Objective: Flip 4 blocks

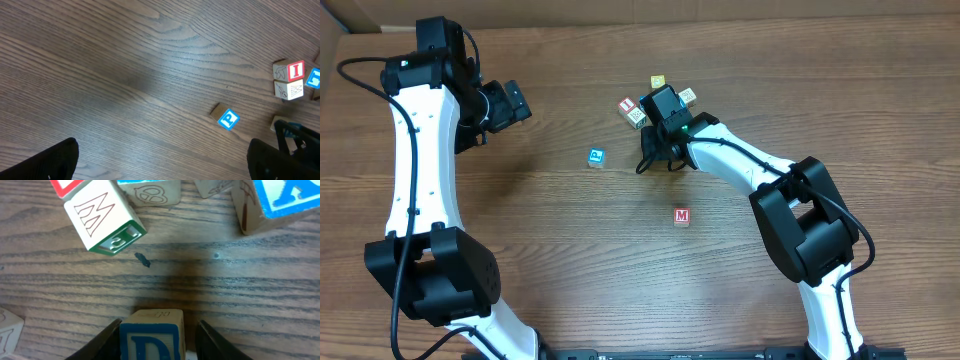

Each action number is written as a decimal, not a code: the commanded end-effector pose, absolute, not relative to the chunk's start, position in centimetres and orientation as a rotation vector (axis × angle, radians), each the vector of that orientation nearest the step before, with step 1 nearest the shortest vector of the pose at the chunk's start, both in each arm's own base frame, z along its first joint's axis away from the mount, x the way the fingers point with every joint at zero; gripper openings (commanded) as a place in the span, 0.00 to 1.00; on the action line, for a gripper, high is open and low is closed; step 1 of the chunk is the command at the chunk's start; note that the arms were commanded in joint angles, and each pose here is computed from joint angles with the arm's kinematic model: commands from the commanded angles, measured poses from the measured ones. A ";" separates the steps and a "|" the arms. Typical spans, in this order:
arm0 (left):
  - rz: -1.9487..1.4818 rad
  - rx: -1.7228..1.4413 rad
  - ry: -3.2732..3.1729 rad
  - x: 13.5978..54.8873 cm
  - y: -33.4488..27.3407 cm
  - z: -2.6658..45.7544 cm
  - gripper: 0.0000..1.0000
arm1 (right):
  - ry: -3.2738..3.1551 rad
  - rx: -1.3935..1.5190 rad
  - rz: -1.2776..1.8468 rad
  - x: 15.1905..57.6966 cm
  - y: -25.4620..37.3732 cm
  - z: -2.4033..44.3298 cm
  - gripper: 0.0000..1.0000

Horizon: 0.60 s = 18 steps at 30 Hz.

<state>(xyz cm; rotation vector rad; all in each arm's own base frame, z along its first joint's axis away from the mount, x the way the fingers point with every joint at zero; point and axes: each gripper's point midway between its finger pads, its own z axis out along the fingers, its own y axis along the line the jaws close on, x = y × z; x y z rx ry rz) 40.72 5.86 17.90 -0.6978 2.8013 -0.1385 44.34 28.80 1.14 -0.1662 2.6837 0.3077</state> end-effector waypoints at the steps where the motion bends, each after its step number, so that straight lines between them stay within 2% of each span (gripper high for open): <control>1: -0.131 -0.723 2.808 40.6 6.0 17.5 1.00 | 2.647 -0.180 0.303 45.5 28.9 2.1 0.46; 6: -0.131 -0.723 2.808 40.7 6.0 17.5 1.00 | 2.598 -0.228 0.313 46.0 29.2 4.3 0.46; 18: -0.131 -0.723 2.808 40.6 6.0 17.5 1.00 | 2.628 -0.254 0.294 45.3 29.0 3.9 0.41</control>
